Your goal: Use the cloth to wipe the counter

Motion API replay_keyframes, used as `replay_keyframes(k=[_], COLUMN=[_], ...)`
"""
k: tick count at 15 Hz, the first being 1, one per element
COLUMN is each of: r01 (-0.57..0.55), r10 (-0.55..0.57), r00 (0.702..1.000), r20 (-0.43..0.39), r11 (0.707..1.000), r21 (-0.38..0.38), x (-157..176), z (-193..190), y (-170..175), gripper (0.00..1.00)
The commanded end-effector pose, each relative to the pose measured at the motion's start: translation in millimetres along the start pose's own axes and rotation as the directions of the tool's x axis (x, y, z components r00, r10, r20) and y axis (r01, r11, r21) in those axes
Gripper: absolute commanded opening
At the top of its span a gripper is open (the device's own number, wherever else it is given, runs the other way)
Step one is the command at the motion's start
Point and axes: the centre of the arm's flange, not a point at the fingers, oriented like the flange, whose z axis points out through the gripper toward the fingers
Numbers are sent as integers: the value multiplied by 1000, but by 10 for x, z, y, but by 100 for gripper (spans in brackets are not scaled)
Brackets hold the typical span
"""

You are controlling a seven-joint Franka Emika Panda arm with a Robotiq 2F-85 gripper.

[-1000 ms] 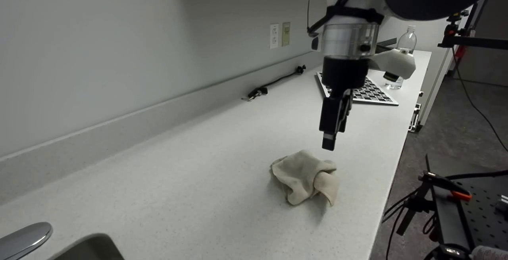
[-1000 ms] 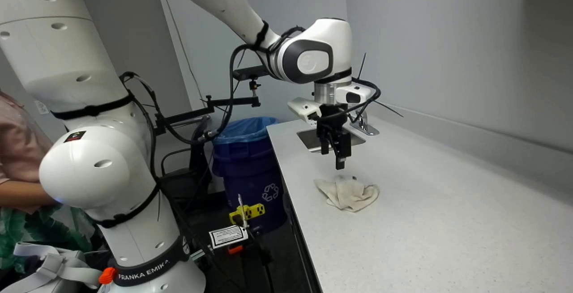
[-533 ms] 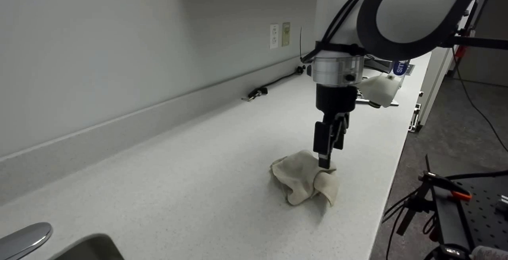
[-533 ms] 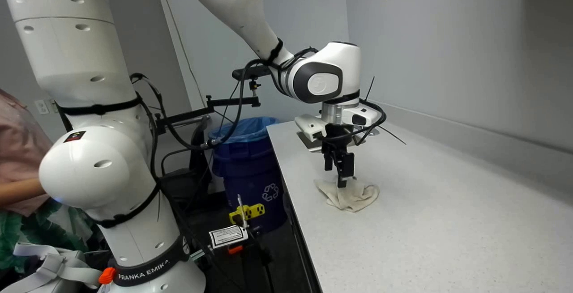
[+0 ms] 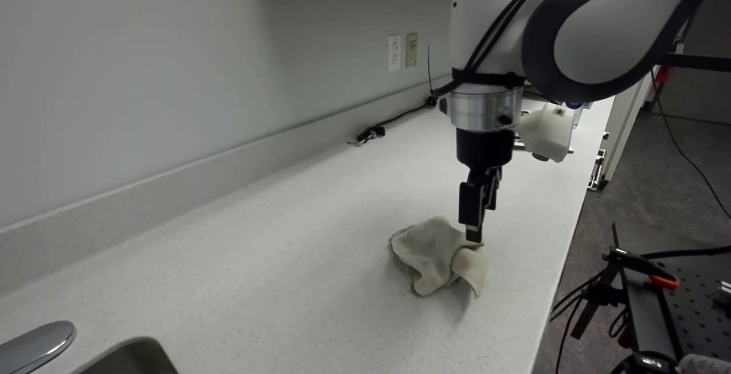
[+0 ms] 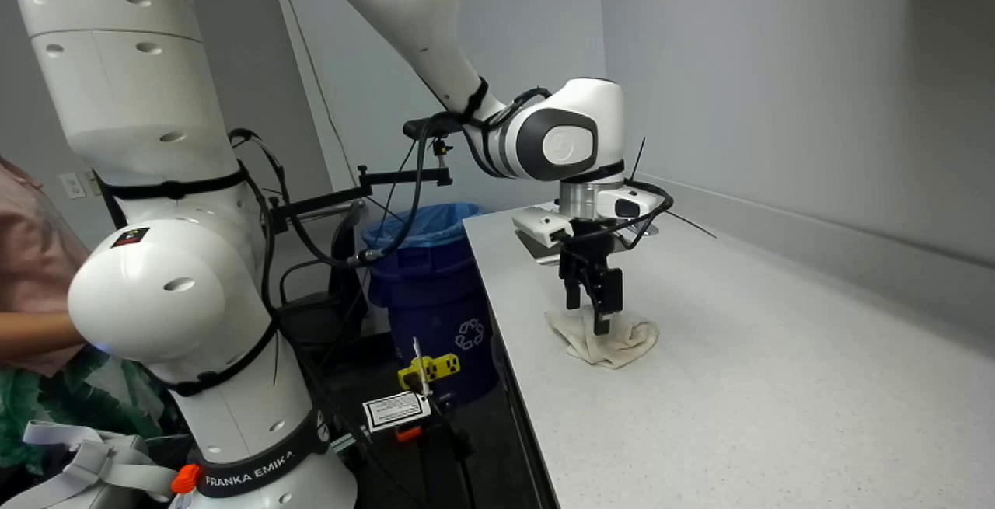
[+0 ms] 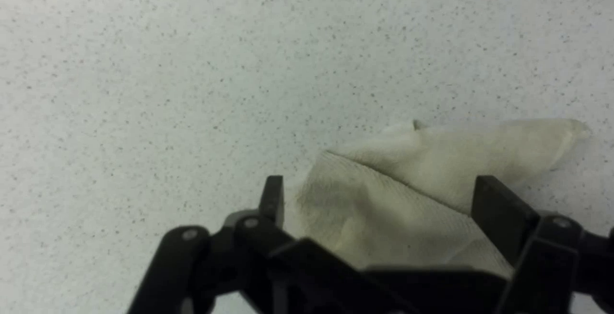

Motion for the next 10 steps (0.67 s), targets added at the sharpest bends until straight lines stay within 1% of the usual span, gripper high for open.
replay_keyframes(k=[1,6,10], r01=[38,87,83], r10=[-37,-86,-82], r00=[999,995,995], r20=[31,52,63], r11=[999,996,996], r21=[-26,-15,-22], x=[167,342,532], z=[113,307,456], y=[-206,-508,-492], gripper=[100,100,100])
